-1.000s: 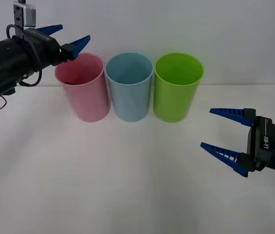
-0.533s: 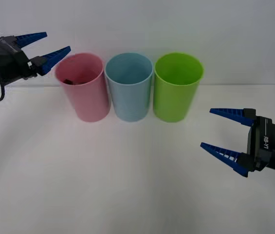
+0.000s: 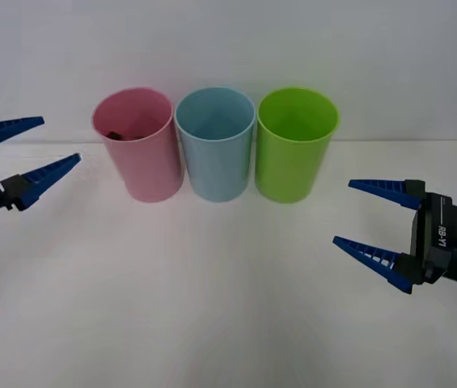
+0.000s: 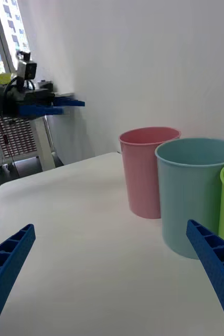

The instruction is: Grasp the object on the table and drop it into the matching bin: aluminum can to the light blue bin, PET bottle to the pink bin.

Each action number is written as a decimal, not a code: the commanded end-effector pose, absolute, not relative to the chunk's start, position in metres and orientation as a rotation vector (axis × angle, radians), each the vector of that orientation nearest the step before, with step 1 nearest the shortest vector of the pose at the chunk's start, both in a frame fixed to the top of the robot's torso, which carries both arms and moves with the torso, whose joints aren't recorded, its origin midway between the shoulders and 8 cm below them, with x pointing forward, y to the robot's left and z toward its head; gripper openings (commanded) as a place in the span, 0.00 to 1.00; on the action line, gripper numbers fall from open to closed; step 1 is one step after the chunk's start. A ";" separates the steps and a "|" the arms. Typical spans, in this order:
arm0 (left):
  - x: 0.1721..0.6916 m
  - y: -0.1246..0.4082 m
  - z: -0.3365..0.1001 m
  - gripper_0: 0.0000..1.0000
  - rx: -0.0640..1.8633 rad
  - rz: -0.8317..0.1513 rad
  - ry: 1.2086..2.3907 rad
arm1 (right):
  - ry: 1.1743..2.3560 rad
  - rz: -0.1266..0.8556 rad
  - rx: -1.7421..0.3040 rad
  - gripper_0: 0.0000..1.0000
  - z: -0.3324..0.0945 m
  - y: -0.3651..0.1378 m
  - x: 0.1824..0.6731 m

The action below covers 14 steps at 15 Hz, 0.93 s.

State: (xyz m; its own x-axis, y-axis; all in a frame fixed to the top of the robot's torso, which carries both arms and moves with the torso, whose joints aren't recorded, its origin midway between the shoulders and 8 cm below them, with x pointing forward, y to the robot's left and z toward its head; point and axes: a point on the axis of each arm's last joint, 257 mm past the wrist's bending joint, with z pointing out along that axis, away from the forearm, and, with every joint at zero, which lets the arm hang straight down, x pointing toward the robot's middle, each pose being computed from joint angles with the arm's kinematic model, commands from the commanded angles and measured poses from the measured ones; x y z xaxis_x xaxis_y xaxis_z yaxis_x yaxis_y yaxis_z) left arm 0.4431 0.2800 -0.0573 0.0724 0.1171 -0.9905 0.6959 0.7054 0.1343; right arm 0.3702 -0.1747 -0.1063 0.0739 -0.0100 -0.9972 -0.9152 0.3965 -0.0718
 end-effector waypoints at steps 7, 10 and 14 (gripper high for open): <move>0.366 0.299 -0.144 1.00 0.789 -0.423 1.520 | 1.317 0.856 -0.936 1.00 -0.106 -0.175 0.370; 0.358 0.308 -0.171 1.00 0.764 -0.338 1.539 | 1.317 0.856 -0.936 1.00 -0.106 -0.175 0.370; 0.349 0.312 -0.198 1.00 0.761 -0.295 1.601 | 1.317 0.856 -0.936 1.00 -0.106 -0.175 0.370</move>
State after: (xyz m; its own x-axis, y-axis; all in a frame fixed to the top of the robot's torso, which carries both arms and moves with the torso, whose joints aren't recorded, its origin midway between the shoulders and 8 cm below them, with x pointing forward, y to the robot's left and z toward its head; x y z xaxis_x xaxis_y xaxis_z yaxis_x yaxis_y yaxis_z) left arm 0.3501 0.3115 -0.1942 0.0021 0.2924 -0.9563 0.6220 0.7484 0.2302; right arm 0.3702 -0.1747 -0.1063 0.0739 -0.0100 -0.9972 -0.9152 0.3965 -0.0718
